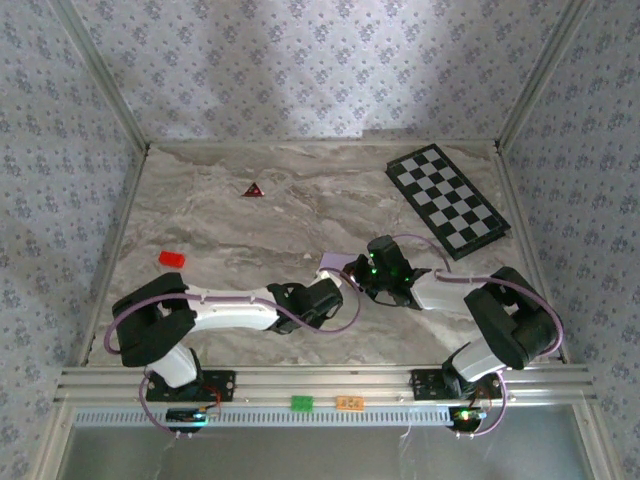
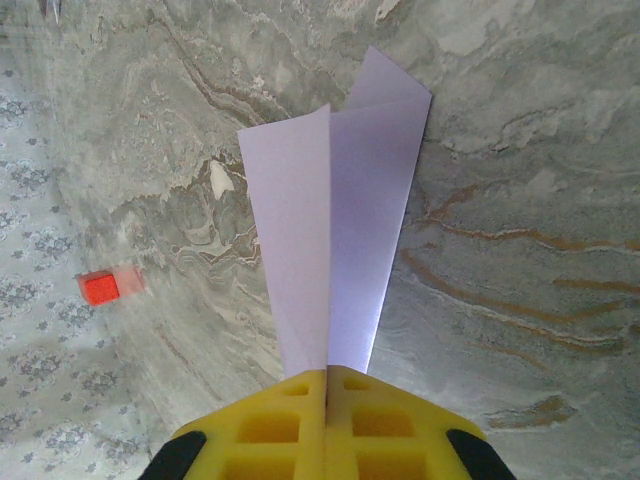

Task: Fold a paper plane with a square sheet of paper (pick it up from the middle)

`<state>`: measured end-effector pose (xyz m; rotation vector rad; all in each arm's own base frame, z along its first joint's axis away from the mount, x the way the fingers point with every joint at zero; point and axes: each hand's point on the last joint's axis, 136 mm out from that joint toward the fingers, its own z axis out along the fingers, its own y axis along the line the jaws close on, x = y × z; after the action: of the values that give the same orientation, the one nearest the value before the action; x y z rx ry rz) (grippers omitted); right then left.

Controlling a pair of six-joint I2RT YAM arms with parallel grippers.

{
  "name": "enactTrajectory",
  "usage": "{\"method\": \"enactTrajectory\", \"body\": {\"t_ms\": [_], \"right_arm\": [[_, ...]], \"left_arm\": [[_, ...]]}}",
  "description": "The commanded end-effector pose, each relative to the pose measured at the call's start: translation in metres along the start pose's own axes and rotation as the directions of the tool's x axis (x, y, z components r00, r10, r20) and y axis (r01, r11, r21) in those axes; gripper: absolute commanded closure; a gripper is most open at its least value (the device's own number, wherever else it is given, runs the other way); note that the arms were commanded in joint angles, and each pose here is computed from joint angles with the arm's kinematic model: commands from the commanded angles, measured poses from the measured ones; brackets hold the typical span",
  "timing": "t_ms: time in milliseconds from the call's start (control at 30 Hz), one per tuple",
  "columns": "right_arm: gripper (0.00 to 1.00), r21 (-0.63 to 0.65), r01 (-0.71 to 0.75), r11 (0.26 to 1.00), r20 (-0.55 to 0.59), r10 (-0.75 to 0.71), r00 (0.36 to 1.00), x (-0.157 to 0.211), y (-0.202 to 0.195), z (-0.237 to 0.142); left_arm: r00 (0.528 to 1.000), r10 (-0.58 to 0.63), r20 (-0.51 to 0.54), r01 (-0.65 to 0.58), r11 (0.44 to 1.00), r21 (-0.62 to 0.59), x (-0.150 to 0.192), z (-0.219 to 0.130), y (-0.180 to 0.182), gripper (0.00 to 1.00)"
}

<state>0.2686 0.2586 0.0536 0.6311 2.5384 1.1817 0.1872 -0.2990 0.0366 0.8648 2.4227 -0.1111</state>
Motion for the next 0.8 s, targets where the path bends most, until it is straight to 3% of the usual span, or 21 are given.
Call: {"method": "enactTrajectory", "body": {"t_ms": [0,767], "right_arm": [[0.99,-0.034,-0.012,0.999,0.001,0.012,1.000,-0.002,0.012,-0.004],[0.99,-0.041,-0.013,0.999,-0.007,0.013,1.000,-0.001,0.014,-0.004]], "left_arm": [[0.998,-0.011,0.057,0.010,1.000,0.013,-0.017,-0.008,-0.004,0.62],[0.999,0.019,0.033,-0.018,1.000,-0.019,-0.018,0.003,-0.006,0.73]]}}
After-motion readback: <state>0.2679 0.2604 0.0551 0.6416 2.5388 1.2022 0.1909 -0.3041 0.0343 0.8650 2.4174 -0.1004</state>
